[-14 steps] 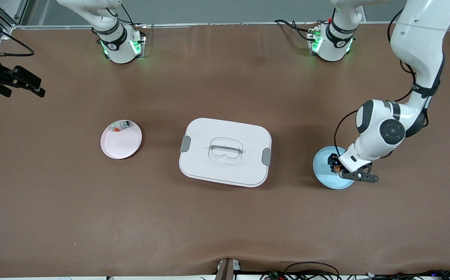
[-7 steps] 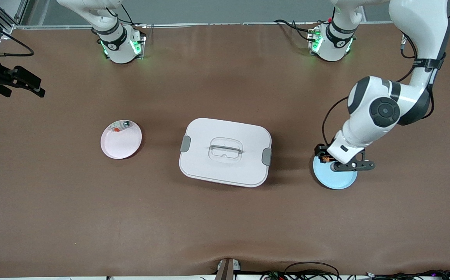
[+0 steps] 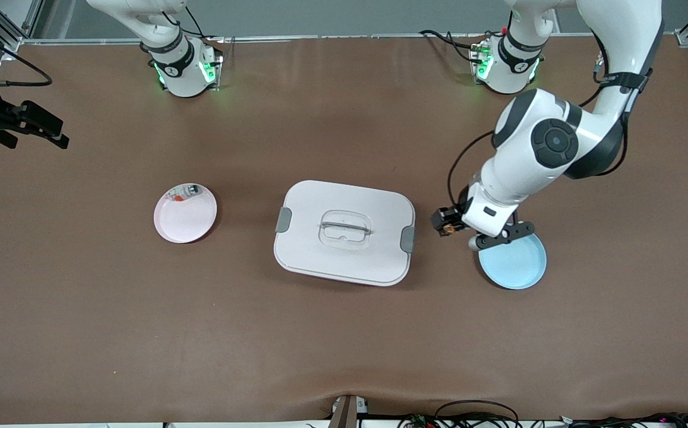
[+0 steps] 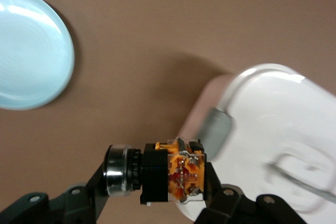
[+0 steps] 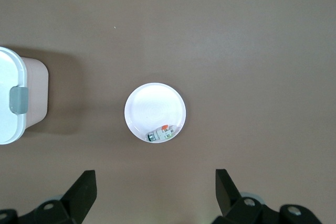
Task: Transfer orange switch to right arm and place
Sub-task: 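Lift the switch with the left gripper and carry it over the box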
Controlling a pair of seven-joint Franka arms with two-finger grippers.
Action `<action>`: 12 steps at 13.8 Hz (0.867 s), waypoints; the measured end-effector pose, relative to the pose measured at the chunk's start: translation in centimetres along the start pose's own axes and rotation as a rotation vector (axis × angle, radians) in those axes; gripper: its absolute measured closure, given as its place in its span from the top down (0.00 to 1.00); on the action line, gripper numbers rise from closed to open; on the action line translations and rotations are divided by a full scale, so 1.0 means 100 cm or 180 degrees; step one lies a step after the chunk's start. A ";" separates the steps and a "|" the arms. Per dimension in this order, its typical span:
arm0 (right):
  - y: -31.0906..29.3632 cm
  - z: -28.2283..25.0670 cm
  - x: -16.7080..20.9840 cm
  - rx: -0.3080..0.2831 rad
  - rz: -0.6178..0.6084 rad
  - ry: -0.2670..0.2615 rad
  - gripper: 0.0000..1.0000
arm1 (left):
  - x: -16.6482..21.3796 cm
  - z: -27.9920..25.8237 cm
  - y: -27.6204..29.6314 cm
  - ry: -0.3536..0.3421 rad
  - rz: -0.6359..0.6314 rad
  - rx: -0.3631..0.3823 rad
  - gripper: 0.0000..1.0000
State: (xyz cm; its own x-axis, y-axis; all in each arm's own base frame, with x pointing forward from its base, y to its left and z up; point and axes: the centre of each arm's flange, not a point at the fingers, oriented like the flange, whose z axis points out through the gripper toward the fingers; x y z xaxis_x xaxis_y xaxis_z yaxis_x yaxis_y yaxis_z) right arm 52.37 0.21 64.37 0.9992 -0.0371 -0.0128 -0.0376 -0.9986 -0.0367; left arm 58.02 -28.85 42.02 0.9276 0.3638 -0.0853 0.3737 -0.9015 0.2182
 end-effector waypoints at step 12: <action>0.004 -0.014 -0.011 0.0089 0.0037 -0.0153 1.00 | -0.138 -0.032 0.166 -0.0747 -0.1880 -0.0554 0.72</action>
State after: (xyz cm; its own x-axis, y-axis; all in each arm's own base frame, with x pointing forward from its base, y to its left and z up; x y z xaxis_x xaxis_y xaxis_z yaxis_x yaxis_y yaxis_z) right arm 51.26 -0.18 65.78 0.9971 -0.0462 -0.0613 -0.0501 -0.9967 -0.0642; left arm 51.44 -48.05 49.93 0.5499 0.7072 -0.4443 0.8324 -0.5078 0.2220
